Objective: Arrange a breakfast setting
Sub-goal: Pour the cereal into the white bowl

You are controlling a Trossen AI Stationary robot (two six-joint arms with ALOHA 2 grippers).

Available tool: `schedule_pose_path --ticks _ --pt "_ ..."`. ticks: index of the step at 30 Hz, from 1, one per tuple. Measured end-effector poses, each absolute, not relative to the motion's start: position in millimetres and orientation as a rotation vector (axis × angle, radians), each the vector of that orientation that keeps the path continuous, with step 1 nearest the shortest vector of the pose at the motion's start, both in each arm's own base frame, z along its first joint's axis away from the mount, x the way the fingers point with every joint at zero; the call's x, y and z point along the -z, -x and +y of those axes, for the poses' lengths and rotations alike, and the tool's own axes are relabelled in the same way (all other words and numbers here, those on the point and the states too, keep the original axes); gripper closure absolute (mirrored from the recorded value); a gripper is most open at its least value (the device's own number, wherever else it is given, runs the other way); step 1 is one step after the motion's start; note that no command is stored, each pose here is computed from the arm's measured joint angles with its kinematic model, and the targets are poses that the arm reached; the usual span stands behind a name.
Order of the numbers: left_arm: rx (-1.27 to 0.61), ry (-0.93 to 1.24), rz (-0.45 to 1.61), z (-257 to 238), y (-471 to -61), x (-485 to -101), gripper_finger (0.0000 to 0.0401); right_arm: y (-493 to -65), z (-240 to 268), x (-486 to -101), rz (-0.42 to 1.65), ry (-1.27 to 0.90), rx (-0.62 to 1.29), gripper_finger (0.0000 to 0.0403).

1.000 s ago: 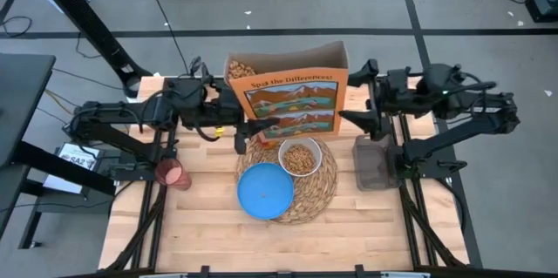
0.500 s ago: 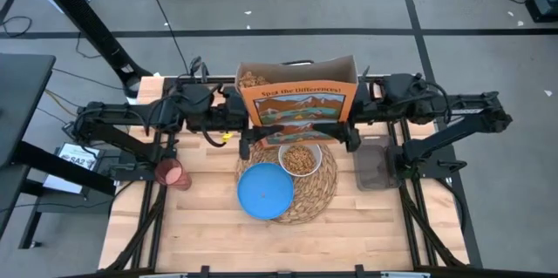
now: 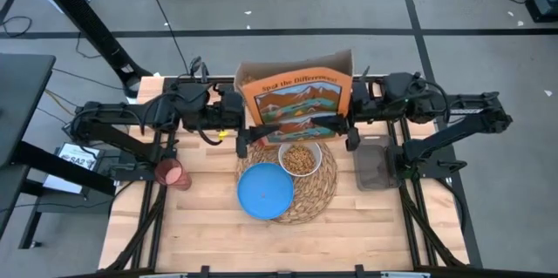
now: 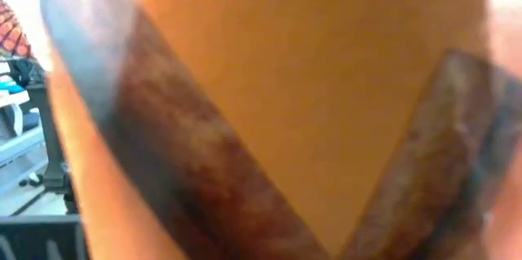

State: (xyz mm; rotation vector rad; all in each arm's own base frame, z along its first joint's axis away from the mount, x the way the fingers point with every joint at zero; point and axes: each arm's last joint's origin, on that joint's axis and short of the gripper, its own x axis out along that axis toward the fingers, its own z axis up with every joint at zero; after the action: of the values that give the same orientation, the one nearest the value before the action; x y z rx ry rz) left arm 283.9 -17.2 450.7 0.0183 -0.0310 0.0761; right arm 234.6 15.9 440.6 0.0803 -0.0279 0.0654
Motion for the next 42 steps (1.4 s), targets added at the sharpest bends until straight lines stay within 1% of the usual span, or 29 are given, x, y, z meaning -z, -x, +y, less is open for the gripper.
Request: schedule_pose_path --ticks 4,9,14,19,24,29,37,42 --pt "-0.108 -0.019 0.046 -14.8 -264.6 -451.9 0.009 -227.5 14.8 -445.0 -0.05 -0.08 -0.045 0.0228" --pt "-0.184 0.023 0.17 -9.6 -224.0 -453.7 0.0088 -206.0 8.8 -451.8 -0.056 -0.054 0.066 0.0229" --pt "-0.288 0.11 0.316 -3.9 -177.6 -448.0 0.0088 -186.4 -3.2 -450.1 -0.008 -0.048 0.272 0.023" --pt "-0.34 0.173 0.37 -0.4 -142.8 -446.0 0.0088 -175.9 -16.5 -433.5 0.052 -0.06 0.522 0.023" --pt "-0.343 0.179 0.381 1.0 -123.5 -446.1 0.0088 -172.8 -31.6 -397.3 0.116 -0.082 0.802 0.023" --pt "-0.345 0.173 0.4 1.9 -112.3 -444.8 0.0088 -171.3 -44.9 -348.6 0.178 -0.116 1.016 0.023" --pt "-0.32 0.189 0.416 1.1 -110.8 -443.6 0.0088 -161.1 -71.2 -263.4 0.24 -0.199 1.285 0.0231" --pt "-0.287 0.231 0.431 -0.4 -114.8 -442.2 0.0088 -149.8 -88.4 -225.7 0.199 -0.205 1.436 0.0231"
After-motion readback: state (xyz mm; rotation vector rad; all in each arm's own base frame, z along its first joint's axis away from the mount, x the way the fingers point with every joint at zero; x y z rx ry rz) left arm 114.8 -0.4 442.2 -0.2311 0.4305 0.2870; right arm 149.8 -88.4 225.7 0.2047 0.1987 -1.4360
